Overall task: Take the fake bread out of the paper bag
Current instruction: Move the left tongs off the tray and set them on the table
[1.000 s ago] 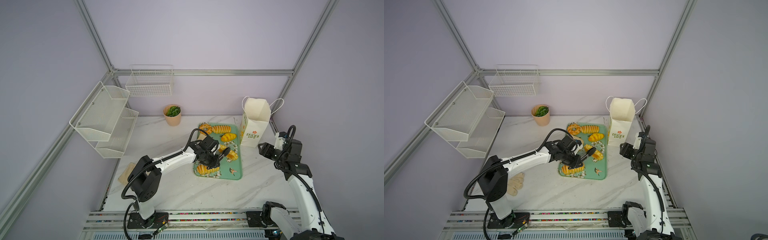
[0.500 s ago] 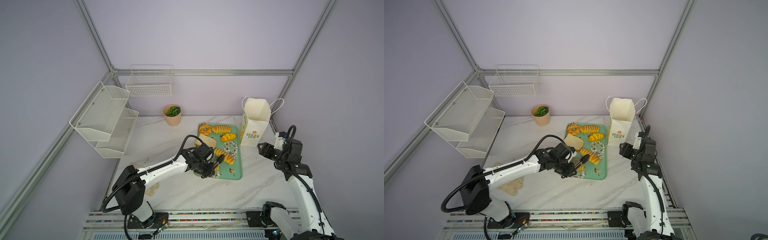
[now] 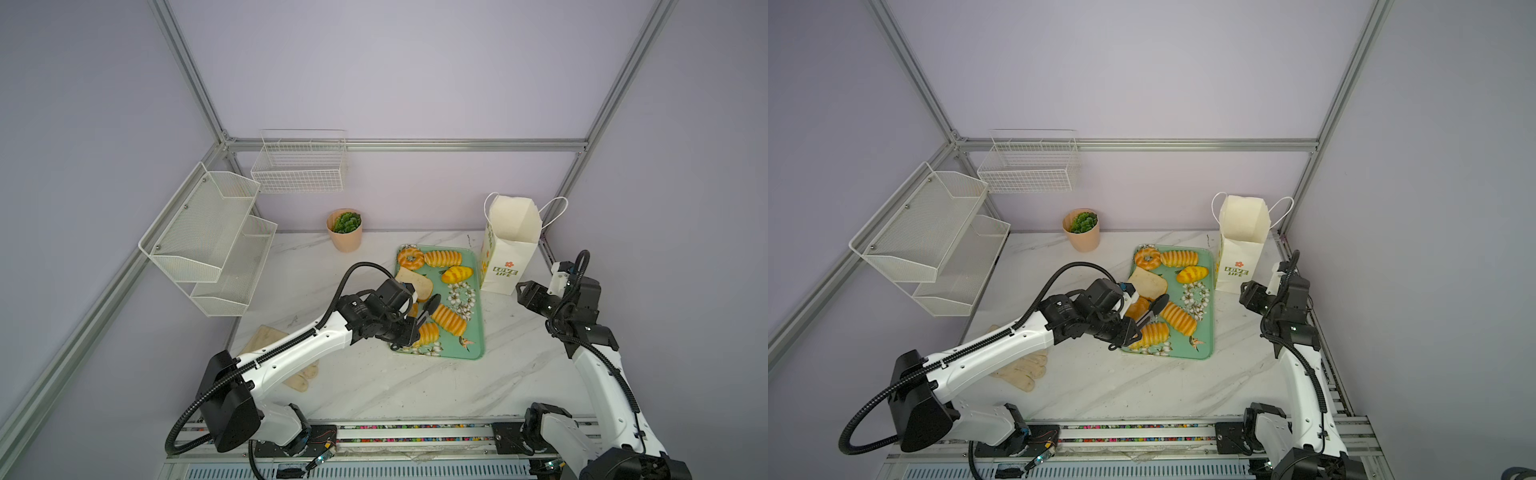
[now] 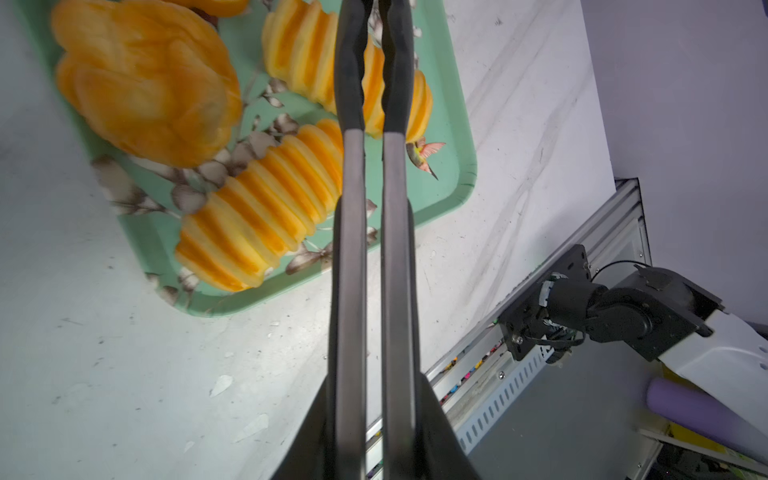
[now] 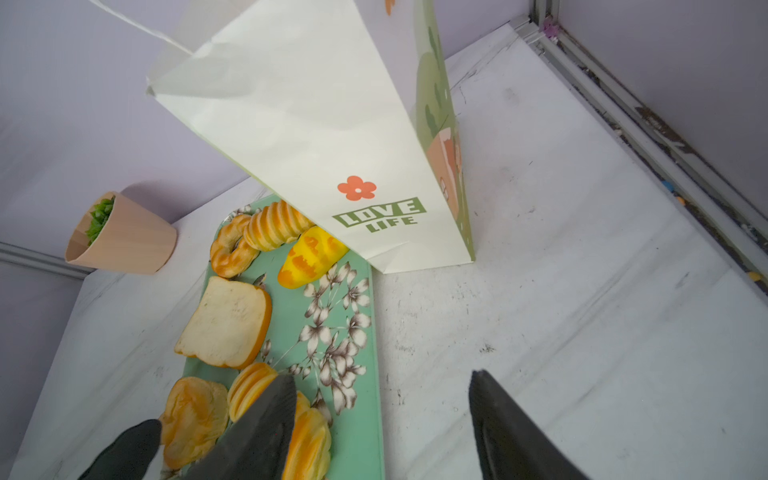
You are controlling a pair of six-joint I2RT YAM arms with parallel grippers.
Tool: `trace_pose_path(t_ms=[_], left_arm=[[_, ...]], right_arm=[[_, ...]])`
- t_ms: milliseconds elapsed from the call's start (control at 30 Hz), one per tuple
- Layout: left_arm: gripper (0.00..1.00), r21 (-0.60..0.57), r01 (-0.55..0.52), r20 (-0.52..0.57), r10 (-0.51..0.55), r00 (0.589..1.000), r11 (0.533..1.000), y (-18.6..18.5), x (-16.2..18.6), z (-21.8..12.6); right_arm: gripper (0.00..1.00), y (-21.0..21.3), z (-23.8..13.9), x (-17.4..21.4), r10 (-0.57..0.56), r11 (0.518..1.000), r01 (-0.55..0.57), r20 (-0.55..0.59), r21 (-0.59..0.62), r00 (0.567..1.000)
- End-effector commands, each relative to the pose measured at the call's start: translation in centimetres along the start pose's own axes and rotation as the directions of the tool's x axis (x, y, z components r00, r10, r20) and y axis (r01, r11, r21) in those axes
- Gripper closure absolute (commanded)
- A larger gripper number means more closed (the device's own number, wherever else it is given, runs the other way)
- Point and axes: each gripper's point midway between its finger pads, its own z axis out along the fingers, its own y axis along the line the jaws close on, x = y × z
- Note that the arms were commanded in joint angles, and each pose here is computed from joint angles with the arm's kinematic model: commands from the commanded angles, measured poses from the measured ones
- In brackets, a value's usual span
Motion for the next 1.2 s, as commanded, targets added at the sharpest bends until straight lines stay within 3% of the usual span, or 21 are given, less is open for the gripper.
trace_pose_path(t_ms=[0,300,500,633,700,767,1167], left_arm=[[0.97,-0.075,-0.006,0.188,0.020,0.982,0.997,2.8,-5.0,-4.5],[0.95,-0.240,0.157,0.428,-0.040,0.903,0.958,15.4,-8.9,-6.0],[0.95,-0.287,0.272,0.414,-0.138,0.900,0.919,22.2,-7.7,-3.3],[0.88,-0.350,0.318,0.385,-0.174,0.906,0.881,26.0,-7.2,-1.7],[0.83,-0.349,0.341,0.381,-0.200,0.903,0.873,26.9,-7.3,-1.2],[0.79,-0.351,0.349,0.373,-0.212,0.903,0.869,27.3,-7.6,-0.6],[0.52,-0.455,0.324,0.284,-0.210,0.936,0.829,29.6,-6.4,0.8]], right_arm=[[0.31,-0.6,0.2,-1.4,0.029,0.999,-0.031,0.105,0.024,0.994],[0.29,-2.8,-0.1,-3.1,-0.038,0.995,0.005,0.328,0.102,0.944],[0.28,-3.1,1.2,-2.9,-0.063,0.996,0.030,0.427,0.084,0.902],[0.24,-3.5,1.3,-2.6,-0.147,0.987,0.098,0.491,0.125,0.859],[0.17,-3.6,1.3,-2.4,-0.187,0.981,0.132,0.505,0.143,0.843],[0.03,-3.4,1.4,-2.1,-0.228,0.973,0.177,0.515,0.148,0.826],[0.03,-2.0,2.3,-0.6,-0.253,0.966,0.236,0.573,0.105,0.779]])
